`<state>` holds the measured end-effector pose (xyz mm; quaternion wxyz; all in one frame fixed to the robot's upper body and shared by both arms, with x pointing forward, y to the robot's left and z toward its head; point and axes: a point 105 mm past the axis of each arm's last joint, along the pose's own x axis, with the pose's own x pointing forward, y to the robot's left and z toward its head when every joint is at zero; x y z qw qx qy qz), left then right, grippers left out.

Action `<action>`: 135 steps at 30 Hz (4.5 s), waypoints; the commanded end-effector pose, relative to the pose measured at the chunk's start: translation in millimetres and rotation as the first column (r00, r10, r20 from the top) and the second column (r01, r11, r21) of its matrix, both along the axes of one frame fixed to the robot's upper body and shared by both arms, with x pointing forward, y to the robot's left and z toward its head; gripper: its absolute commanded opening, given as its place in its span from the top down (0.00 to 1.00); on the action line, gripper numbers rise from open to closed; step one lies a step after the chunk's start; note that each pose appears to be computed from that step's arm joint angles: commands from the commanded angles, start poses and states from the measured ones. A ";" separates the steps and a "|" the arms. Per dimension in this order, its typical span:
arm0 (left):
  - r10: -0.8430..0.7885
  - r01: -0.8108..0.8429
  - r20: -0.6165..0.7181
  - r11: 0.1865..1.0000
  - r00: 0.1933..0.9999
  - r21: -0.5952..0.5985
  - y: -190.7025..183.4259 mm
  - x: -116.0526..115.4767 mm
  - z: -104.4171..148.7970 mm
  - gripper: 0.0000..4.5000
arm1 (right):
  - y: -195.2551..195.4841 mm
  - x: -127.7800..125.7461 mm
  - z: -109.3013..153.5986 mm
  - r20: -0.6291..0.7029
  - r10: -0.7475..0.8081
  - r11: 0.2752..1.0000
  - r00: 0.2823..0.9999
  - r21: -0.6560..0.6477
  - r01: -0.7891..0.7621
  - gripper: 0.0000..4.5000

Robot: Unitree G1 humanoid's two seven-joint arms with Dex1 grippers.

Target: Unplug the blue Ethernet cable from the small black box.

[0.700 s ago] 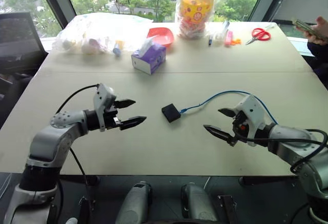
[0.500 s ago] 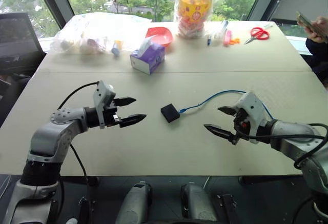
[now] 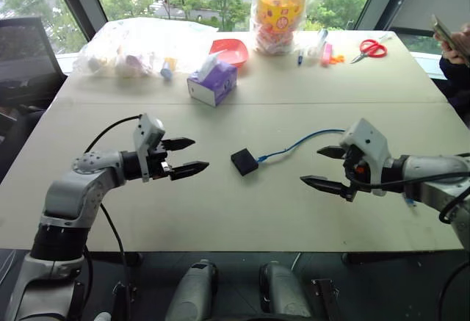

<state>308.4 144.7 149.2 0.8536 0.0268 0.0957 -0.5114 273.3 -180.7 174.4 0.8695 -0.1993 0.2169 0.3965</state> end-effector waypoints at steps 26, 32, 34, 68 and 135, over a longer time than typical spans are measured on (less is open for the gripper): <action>-0.004 -0.001 0.122 0.999 0.993 0.046 -5.7 -5.2 20.9 0.02 | 63.7 85.1 -24.2 -0.089 0.503 0.768 0.860 -0.410 -0.492 0.04; 0.017 -0.025 0.132 0.998 0.991 0.054 -2.3 -8.9 21.6 0.02 | 75.9 99.9 -43.0 -0.147 0.563 0.675 0.813 -0.486 -0.555 0.04; 0.028 -0.035 0.137 0.998 0.990 0.051 -1.5 -9.2 22.7 0.02 | 81.4 103.7 -44.2 -0.157 0.573 0.667 0.804 -0.480 -0.569 0.04; -0.114 0.082 -0.089 0.949 0.990 -0.304 -51.8 26.3 56.1 0.00 | 88.5 55.3 42.4 0.697 0.541 0.803 0.470 -0.594 -0.043 0.99; -0.385 0.376 0.004 0.900 0.923 -0.222 -62.4 9.1 77.0 0.90 | 93.5 38.7 48.4 -0.297 0.357 0.890 0.886 0.397 -0.225 0.68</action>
